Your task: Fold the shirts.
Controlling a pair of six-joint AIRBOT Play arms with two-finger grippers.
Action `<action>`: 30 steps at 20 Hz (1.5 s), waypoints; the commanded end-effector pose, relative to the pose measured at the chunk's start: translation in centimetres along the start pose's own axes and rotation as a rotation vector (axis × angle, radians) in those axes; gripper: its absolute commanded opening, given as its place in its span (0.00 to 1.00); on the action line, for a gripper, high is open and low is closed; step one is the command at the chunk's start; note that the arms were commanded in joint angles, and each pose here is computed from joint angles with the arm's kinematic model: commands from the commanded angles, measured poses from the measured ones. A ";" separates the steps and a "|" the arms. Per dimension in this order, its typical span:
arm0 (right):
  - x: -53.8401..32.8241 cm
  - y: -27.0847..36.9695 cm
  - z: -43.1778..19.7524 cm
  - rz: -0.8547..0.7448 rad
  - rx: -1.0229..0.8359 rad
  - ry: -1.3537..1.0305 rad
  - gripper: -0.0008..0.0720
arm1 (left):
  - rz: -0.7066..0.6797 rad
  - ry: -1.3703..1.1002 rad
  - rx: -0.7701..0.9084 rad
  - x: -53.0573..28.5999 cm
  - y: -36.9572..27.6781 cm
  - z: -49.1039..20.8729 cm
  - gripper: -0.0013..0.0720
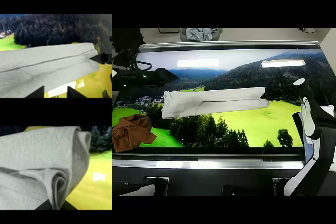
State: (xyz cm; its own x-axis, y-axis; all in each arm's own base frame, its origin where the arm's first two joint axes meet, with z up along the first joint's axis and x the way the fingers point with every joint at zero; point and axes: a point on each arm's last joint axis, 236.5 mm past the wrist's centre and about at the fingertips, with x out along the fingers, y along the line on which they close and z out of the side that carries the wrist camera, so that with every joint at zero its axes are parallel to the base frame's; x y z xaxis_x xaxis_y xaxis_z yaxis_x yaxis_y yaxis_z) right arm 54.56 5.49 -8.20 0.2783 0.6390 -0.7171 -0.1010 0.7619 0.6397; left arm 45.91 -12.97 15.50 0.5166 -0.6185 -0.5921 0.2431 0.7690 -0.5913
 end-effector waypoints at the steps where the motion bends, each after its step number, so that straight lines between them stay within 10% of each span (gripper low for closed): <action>1: -2.8 5.9 1.5 0.123 -0.098 -0.059 0.08 | -0.055 0.079 0.057 3.8 -3.1 -2.8 0.15; 20: -21.8 28.2 -7.0 -0.047 -0.512 -0.111 0.08 | -0.356 0.392 -0.420 28.1 -13.4 -21.8 0.07; 30: -5.1 35.3 -3.4 0.218 -0.482 -0.142 0.08 | -0.146 -0.092 -0.022 5.3 -2.5 0.9 0.07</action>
State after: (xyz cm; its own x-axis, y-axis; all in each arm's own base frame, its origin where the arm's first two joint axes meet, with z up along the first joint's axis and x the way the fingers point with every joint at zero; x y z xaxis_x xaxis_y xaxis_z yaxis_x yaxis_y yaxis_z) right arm 44.71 22.60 18.83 0.3426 0.7181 -0.6057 -0.5663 0.6723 0.4768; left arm 47.42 -28.02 8.21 0.3825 -0.8111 -0.4426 0.2665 0.5555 -0.7876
